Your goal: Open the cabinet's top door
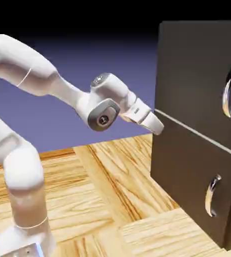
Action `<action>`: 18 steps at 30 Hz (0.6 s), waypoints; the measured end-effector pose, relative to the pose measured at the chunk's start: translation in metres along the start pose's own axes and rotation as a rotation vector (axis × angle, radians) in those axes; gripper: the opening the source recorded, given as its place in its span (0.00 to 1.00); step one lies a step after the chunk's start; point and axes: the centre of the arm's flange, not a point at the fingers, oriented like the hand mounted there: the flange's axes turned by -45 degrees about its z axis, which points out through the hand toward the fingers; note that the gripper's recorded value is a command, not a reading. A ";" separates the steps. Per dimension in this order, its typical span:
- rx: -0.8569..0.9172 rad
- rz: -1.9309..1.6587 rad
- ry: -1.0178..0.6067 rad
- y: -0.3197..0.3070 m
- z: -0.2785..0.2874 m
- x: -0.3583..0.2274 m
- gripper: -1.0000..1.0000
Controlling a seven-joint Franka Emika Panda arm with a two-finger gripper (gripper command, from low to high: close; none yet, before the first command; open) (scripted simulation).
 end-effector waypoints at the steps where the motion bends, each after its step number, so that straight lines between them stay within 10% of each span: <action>1: -0.002 -0.069 0.024 0.001 -0.007 0.008 0.50; 18: -0.255 -1.142 0.345 0.048 -0.117 0.087 0.50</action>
